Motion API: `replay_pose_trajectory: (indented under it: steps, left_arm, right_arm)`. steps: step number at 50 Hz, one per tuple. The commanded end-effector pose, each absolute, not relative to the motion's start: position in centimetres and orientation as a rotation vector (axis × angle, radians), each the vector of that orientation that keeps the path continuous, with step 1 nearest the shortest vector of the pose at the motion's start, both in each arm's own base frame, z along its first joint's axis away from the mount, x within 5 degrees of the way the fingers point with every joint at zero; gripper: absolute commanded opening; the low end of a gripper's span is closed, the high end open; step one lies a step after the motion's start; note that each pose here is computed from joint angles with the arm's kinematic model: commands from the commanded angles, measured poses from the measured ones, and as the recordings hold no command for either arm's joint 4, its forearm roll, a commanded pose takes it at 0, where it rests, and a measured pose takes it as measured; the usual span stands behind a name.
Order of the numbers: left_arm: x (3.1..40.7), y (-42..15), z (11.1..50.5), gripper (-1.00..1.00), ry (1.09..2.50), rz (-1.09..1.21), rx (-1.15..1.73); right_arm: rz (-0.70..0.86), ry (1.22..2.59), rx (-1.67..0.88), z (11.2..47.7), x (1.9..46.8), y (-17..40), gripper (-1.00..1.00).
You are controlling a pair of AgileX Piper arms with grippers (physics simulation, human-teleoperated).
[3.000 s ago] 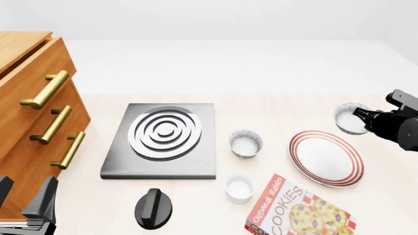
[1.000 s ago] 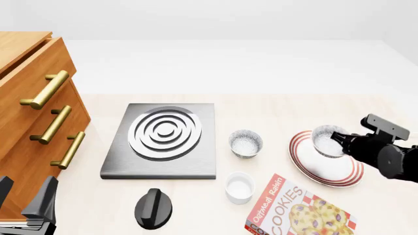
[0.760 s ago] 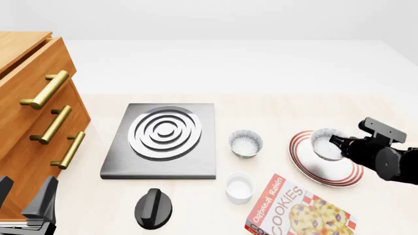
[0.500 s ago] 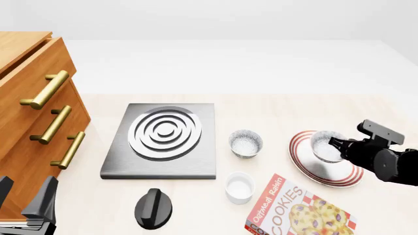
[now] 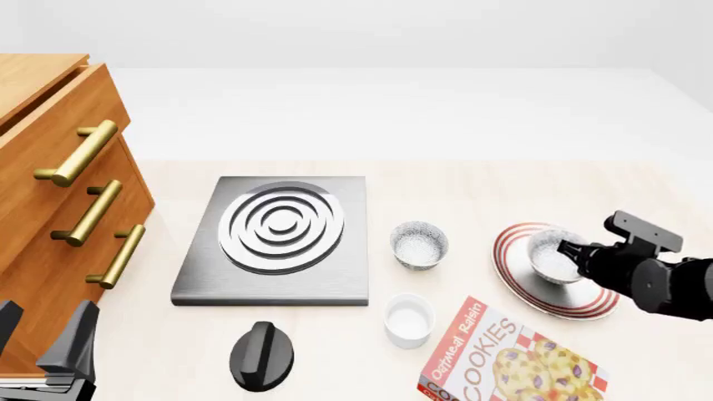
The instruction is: Pick the akita bowl next to the plate and place it on the plate.
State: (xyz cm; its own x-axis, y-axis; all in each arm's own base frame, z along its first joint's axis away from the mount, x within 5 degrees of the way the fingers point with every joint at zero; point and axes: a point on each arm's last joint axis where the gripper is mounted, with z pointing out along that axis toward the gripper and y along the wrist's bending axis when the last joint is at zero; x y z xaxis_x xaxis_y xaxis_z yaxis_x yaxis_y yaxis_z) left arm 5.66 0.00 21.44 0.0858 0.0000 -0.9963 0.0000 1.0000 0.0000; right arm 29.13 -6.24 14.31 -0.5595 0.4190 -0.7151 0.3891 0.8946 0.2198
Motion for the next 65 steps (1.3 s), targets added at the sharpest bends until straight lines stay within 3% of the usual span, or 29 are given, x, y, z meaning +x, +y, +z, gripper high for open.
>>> replay_pose_trajectory:
  steps: [1,33,34,50,65]
  left_arm:
    - [5.7,0.0,21.4,1.0,1.485,0.0,0.0]
    - [5.7,0.0,21.4,1.0,1.485,0.0,0.0]
    - [5.7,0.0,21.4,1.0,1.485,0.0,0.0]
    - [5.7,0.0,21.4,1.0,1.485,0.0,0.0]
    - [5.7,0.0,21.4,1.0,1.485,0.0,0.0]
  right_arm:
    - [0.047,2.218,0.59,14.0,29.4,-6.4,-1.0]
    - [0.031,2.226,0.597,14.1,29.4,-6.9,-1.0]
    - [0.03,2.226,0.597,14.1,29.4,-7.0,1.0]
    - [0.036,2.223,0.602,14.4,29.3,-6.8,1.0]
    - [0.073,2.178,0.633,17.0,28.9,-6.3,1.0]
